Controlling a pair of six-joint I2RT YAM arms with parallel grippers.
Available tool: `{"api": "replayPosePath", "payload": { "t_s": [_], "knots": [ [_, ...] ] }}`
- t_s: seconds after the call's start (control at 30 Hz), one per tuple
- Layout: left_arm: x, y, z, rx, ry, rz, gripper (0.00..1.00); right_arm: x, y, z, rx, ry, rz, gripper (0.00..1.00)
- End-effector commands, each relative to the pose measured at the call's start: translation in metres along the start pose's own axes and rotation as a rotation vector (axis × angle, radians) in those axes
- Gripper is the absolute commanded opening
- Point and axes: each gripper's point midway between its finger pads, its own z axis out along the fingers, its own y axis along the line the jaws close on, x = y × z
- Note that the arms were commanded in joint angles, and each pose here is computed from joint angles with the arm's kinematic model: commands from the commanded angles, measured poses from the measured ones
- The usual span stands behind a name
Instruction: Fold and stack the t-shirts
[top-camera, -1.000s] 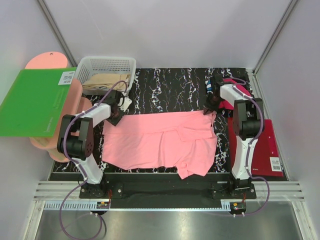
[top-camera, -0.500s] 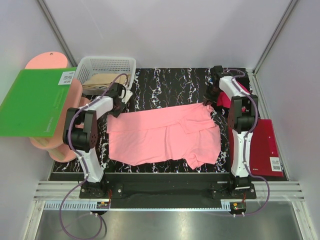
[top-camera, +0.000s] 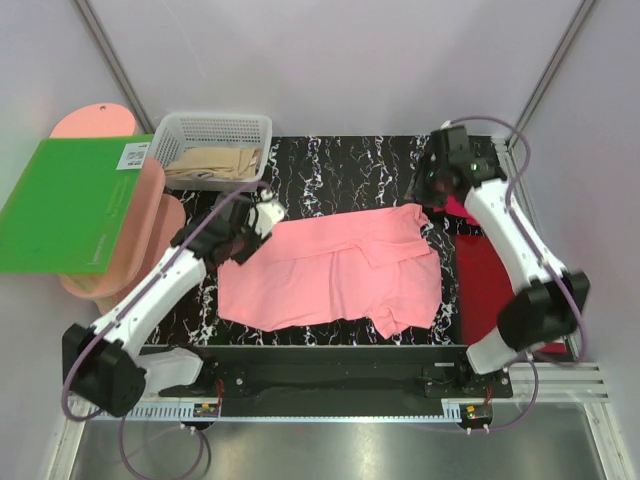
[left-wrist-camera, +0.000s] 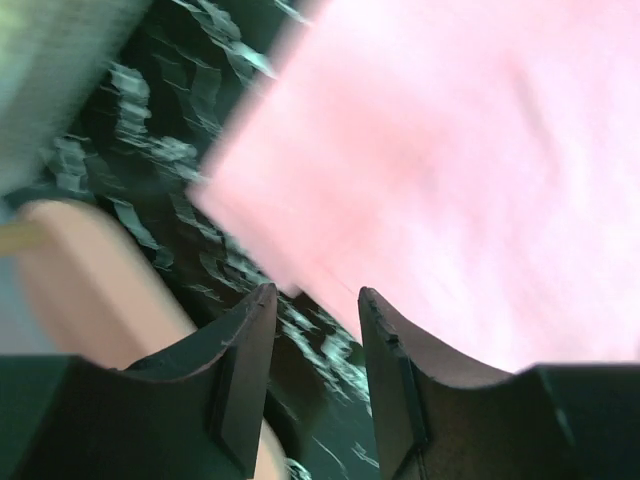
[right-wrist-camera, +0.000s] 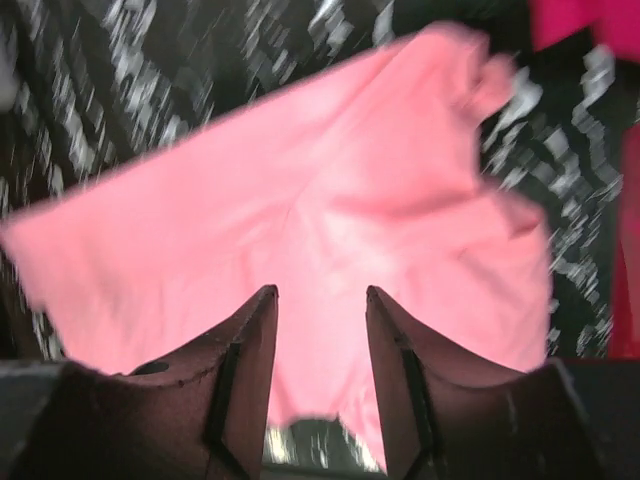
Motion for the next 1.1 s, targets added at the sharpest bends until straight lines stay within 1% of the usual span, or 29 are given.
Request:
{"api": "replayPosePath", "payload": {
  "t_s": [0.0,0.03,0.07,0.1,0.13,0.17,0.23,0.33,0.47,0.5,0.63,0.7,0.9,0.93,1.07],
  "knots": [
    [0.088,-0.059,-0.003,0.182,0.227,0.06,0.44,0.097,0.013,-0.021,-0.027,0.11,-0.09,0.48],
    [0.1,-0.061,-0.003,0.176,0.259,0.076,0.44,0.127,0.0,-0.015,0.002,0.166,-0.102,0.48],
    [0.114,-0.066,-0.002,0.184,0.293,0.096,0.44,0.137,-0.002,-0.022,-0.011,0.171,-0.103,0.47],
    [0.12,-0.067,-0.002,0.183,0.31,0.104,0.44,0.155,-0.001,-0.023,-0.012,0.196,-0.11,0.46],
    [0.127,-0.07,-0.002,0.192,0.334,0.109,0.44,0.176,-0.015,-0.019,0.018,0.239,-0.118,0.45],
    [0.131,-0.072,-0.003,0.2,0.349,0.113,0.44,0.184,-0.018,-0.024,0.013,0.242,-0.107,0.44],
    [0.145,-0.078,-0.002,0.222,0.394,0.135,0.44,0.212,-0.029,-0.025,0.023,0.3,-0.113,0.43],
    [0.155,-0.086,0.0,0.247,0.418,0.151,0.44,0.232,-0.037,-0.037,0.025,0.338,-0.112,0.43],
    [0.153,-0.094,0.001,0.266,0.406,0.157,0.44,0.244,-0.038,-0.049,0.002,0.349,-0.085,0.43],
    [0.151,-0.096,0.002,0.27,0.403,0.163,0.44,0.253,-0.036,-0.051,-0.018,0.384,-0.078,0.43],
    [0.151,-0.096,0.012,0.249,0.41,0.166,0.44,0.263,-0.036,-0.046,-0.026,0.397,-0.064,0.43],
    [0.151,-0.092,0.021,0.224,0.412,0.179,0.44,0.272,-0.038,-0.041,-0.021,0.426,-0.059,0.43],
    [0.173,-0.086,0.049,0.152,0.478,0.245,0.43,0.283,-0.042,-0.02,0.012,0.441,-0.059,0.43],
    [0.182,-0.086,0.051,0.147,0.499,0.259,0.42,0.283,-0.043,-0.016,0.024,0.442,-0.06,0.43],
    [0.196,-0.079,0.061,0.115,0.537,0.284,0.41,0.286,-0.05,-0.005,0.064,0.444,-0.075,0.43]
  ]
}}
